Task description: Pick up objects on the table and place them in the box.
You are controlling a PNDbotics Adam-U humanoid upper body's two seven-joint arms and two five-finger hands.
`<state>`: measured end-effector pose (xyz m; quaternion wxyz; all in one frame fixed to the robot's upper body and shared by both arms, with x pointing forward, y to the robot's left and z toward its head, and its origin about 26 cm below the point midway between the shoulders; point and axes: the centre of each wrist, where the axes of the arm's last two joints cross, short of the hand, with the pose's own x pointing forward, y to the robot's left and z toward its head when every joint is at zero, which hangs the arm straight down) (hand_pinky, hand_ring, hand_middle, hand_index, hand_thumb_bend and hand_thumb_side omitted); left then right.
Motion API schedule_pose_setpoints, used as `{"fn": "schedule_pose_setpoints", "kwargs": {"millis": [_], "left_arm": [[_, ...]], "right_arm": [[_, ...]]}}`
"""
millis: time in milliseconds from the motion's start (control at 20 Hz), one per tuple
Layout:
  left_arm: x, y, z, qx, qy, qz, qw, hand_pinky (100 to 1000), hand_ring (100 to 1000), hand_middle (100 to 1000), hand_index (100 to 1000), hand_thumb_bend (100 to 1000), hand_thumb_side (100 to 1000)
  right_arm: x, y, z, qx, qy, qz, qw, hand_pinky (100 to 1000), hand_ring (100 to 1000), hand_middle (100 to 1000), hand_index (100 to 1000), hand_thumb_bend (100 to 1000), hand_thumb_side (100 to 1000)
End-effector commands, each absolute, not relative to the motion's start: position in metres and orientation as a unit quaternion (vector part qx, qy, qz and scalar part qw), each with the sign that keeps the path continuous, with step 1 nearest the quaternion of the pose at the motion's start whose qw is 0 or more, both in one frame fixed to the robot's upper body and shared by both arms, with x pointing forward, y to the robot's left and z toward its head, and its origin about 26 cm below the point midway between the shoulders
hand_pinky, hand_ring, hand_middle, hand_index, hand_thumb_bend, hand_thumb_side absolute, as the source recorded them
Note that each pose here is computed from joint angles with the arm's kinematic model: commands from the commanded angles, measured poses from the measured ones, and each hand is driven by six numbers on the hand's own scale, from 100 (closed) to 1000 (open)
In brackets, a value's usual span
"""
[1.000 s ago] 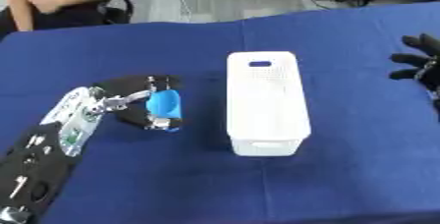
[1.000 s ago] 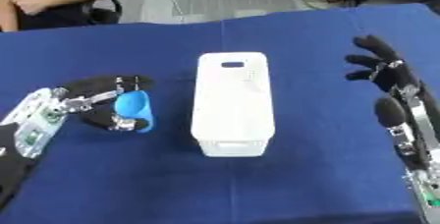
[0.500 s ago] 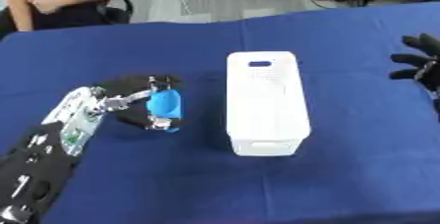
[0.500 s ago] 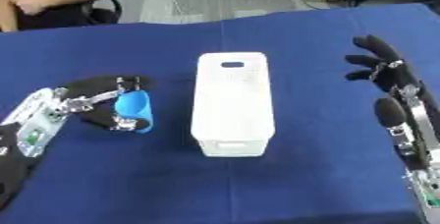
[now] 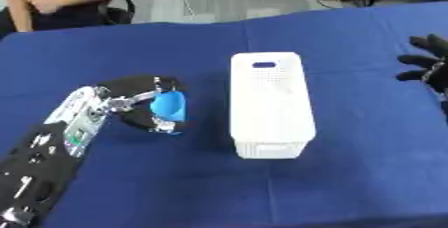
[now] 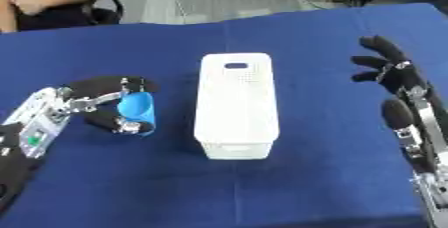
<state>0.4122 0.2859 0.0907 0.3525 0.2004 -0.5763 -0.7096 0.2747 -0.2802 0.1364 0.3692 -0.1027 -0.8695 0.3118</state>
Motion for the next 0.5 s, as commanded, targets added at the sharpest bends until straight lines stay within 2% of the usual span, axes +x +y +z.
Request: {"fn": "schedule_pose_setpoints", "kwargs": {"millis": [50,200,250,300,350,400,450,500], "left_arm": [[0.4133,0.287,0.0948,0.201,-0.556,-0.728,0.346,767,790,822,914,960,766],[0.4132,0.2863,0.0937,0.193,-0.545,-0.737,0.349,643,698,750,876,792,714],[0.4133,0.2863,0.0937,0.191,-0.543,-0.739,0.351,555,624,700,841,650,655],[0.4133,0.2863,0.0939,0.19,-0.541,-0.739,0.354,517,598,678,826,596,623],[0.4133,0.2863,0.0941,0.19,-0.539,-0.739,0.356,422,533,627,786,447,555],[0.4133,0.2863,0.0943,0.191,-0.539,-0.738,0.359,452,552,643,800,493,576],[0.4134,0.2863,0.0947,0.192,-0.539,-0.737,0.361,292,455,575,714,229,457],[0.4134,0.2863,0.0951,0.193,-0.54,-0.735,0.363,337,481,597,744,315,491]], "right_arm": [[0.2741,-0.2798,0.1455,-0.104,-0.875,0.316,0.352,703,831,914,1000,574,1000],[0.2741,-0.2797,0.1455,-0.104,-0.875,0.316,0.352,703,831,914,1000,573,1000],[0.2741,-0.2796,0.1455,-0.103,-0.875,0.316,0.353,703,831,914,1000,573,1000],[0.2741,-0.2796,0.1455,-0.103,-0.875,0.316,0.353,703,831,914,1000,574,1000],[0.2741,-0.2795,0.1455,-0.103,-0.875,0.316,0.353,703,831,914,1000,573,1000],[0.2741,-0.2795,0.1454,-0.103,-0.875,0.316,0.353,703,831,914,1000,574,1000],[0.2741,-0.2795,0.1454,-0.103,-0.875,0.316,0.353,703,831,914,1000,574,1000],[0.2741,-0.2795,0.1454,-0.103,-0.874,0.316,0.353,703,831,914,1000,574,1000]]}}
